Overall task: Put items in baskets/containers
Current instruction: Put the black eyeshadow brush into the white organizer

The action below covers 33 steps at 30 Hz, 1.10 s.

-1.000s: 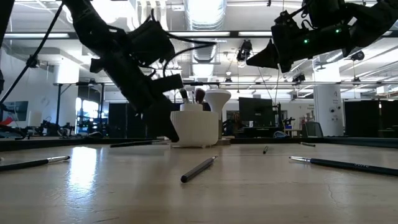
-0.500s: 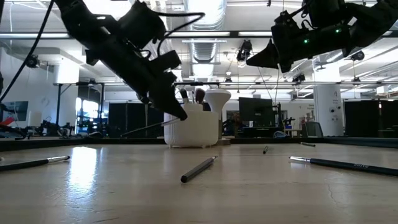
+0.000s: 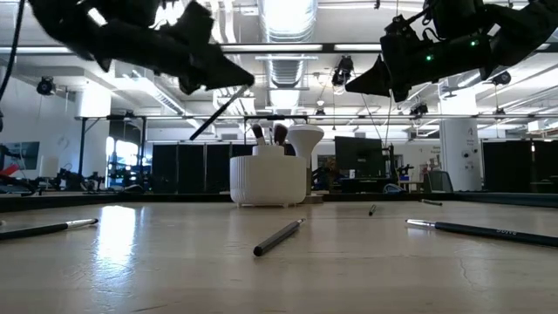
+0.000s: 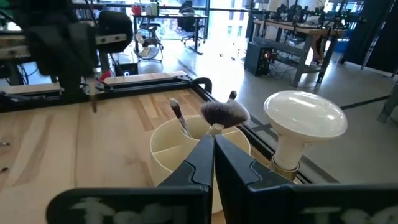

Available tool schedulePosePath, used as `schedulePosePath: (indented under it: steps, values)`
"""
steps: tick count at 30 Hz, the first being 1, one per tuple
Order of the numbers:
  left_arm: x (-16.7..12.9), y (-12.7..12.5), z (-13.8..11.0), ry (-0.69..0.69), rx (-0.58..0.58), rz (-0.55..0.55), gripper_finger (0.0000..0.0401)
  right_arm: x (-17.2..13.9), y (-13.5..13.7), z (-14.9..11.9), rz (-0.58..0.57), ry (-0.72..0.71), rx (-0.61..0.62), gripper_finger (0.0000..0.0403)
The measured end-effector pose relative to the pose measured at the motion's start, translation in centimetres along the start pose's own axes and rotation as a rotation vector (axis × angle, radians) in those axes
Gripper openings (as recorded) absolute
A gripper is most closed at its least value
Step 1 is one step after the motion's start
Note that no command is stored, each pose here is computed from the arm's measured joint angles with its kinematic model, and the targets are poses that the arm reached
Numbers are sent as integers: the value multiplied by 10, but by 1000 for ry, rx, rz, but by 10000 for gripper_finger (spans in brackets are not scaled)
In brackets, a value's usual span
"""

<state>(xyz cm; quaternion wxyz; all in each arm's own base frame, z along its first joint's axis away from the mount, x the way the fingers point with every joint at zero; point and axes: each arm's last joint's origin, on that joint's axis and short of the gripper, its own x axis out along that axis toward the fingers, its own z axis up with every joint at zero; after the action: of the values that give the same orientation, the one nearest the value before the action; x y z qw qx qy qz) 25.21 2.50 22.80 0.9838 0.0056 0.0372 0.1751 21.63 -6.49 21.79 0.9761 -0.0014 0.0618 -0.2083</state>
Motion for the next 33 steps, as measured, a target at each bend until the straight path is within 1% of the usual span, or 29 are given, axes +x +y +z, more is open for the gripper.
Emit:
schedulePosePath:
  steps: [4, 8, 12, 14, 19, 24, 29, 33]
  values:
    - [-17, 17, -18, -119, -35, 51, 2, 0, 0, 0, 0, 0, 0, 8]
    - [-31, 33, -35, -210, -53, 102, 2, 0, 0, 0, 0, 0, 0, 8]
    - [-38, 45, -41, -288, -81, 152, 2, 0, 0, 0, 0, 0, 0, 8]
    - [-37, 48, -42, -311, -83, 154, 2, 0, 0, 0, 0, 0, 0, 8]
    - [-21, 53, -47, -357, -70, 121, 2, 0, 0, 0, 0, 0, 0, 8]
    - [9, 53, -49, -358, -42, 87, 2, 0, 0, -1, 0, 2, -1, 8]
    - [38, 50, -41, -393, -16, 50, 2, 0, 0, -1, -1, 2, -1, 8]
    - [50, 49, -33, -427, 1, 25, 2, 0, 0, -1, 0, 2, -1, 8]
